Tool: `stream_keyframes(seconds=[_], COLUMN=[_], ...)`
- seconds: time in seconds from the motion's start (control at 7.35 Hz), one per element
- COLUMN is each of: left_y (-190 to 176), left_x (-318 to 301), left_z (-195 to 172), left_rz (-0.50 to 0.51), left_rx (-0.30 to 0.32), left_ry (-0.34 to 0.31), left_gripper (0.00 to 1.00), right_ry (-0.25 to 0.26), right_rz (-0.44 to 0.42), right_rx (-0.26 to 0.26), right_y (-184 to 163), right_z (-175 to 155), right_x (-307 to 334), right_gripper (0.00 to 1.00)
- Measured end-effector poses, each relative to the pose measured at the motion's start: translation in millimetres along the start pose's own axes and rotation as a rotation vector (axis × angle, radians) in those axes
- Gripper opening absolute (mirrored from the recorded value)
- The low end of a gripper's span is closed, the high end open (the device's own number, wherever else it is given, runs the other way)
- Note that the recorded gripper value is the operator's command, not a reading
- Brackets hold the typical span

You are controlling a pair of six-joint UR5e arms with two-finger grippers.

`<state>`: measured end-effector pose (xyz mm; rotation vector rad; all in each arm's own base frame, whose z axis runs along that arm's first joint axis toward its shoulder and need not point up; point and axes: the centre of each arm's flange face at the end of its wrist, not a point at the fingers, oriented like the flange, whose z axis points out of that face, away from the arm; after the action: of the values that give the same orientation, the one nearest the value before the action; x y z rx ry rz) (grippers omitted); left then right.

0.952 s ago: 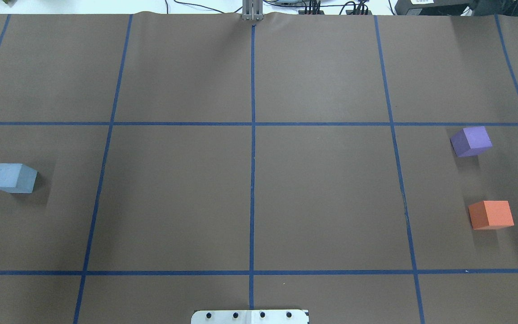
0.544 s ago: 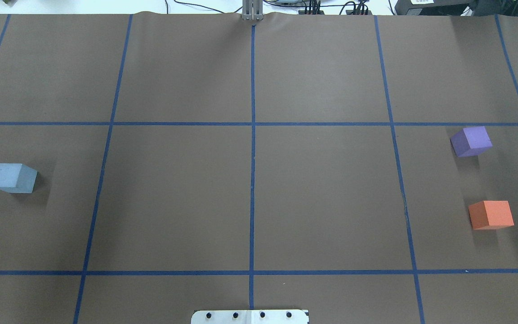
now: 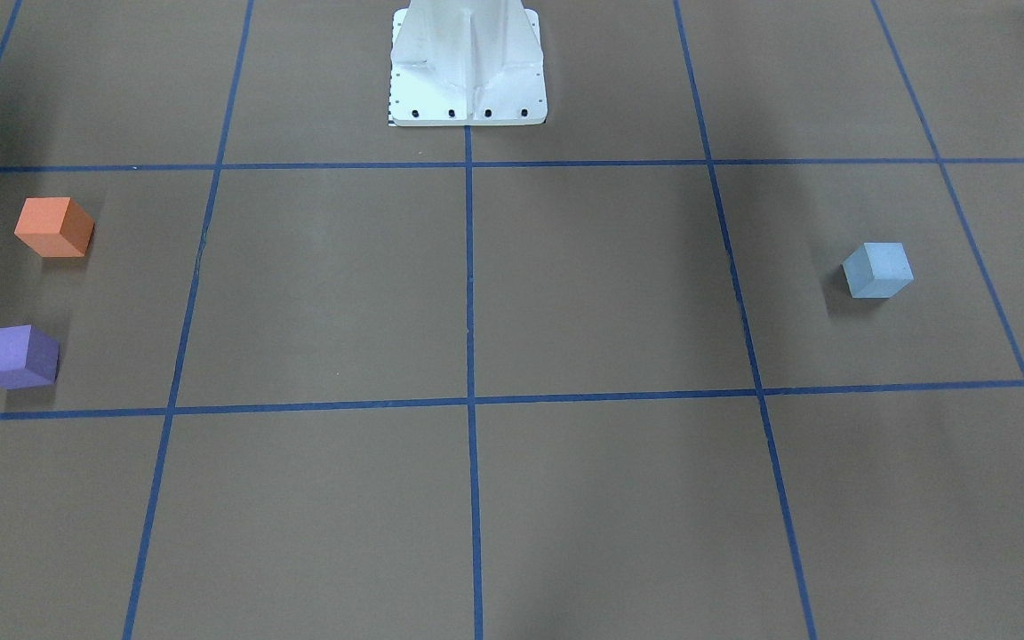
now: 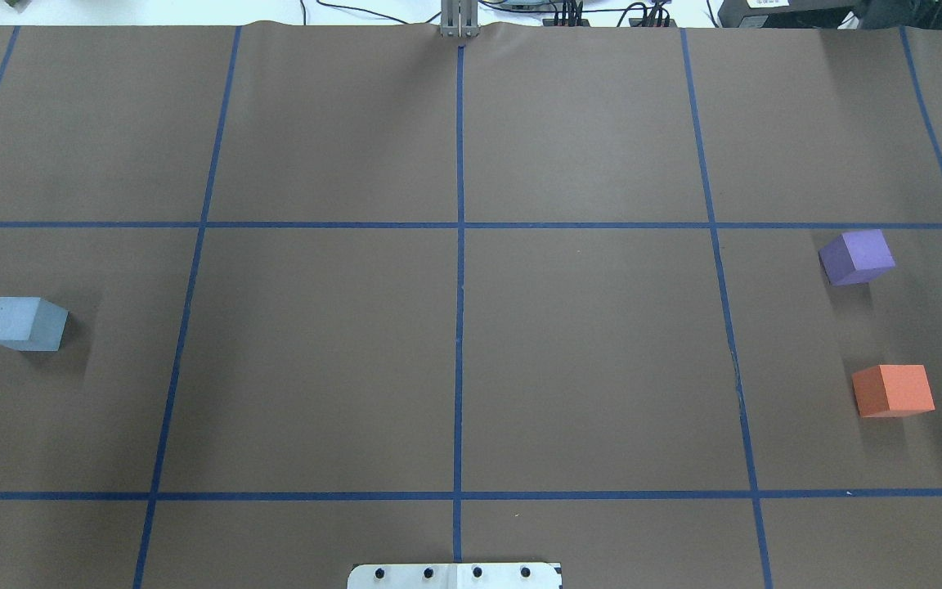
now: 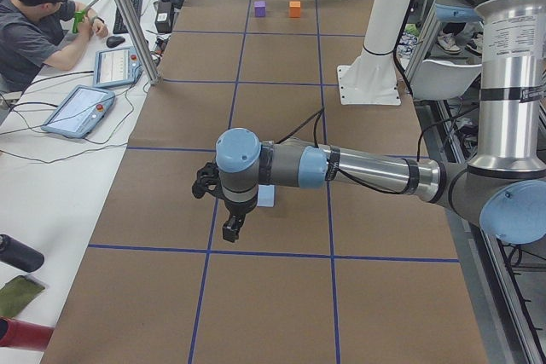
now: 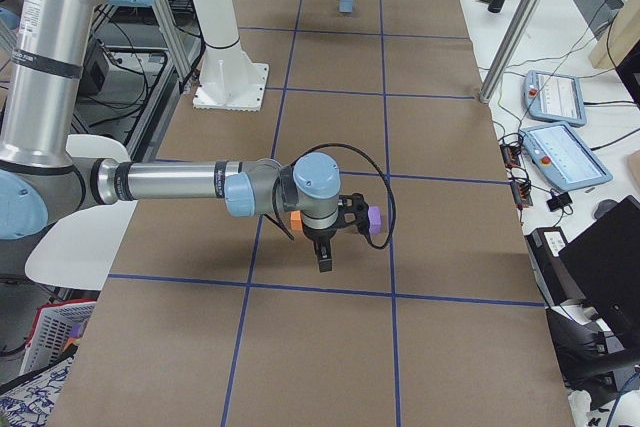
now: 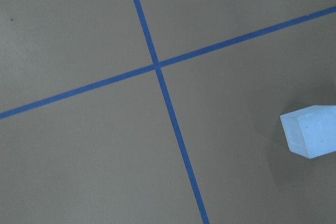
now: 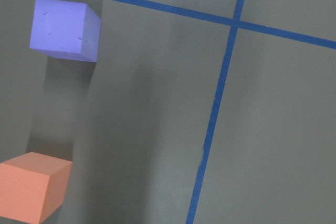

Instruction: Place blue block between orange and purple blocks

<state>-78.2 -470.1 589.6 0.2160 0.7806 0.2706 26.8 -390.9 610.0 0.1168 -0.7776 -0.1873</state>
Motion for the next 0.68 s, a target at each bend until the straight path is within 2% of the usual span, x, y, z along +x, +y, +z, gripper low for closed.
stream_keyframes(seconds=[0.27, 0.41, 0.68], left_y=[-12, -20, -35], left_x=[-13, -1, 45], left_z=[24, 49, 100], left_rz=[0.026, 0.025, -0.036], left_rx=[0.050, 0.056, 0.021], left_ry=[-0.005, 0.006, 0.050], left_gripper=[1.00, 1.00, 1.00], right_ry=[0.000, 0.000, 0.000], right_rz=[0.000, -0.001, -0.001], right_rx=[0.000, 0.000, 0.000], right_y=[0, 0, 0], right_z=[0, 0, 0], right_x=[0, 0, 0], right_gripper=[1.00, 1.00, 1.00])
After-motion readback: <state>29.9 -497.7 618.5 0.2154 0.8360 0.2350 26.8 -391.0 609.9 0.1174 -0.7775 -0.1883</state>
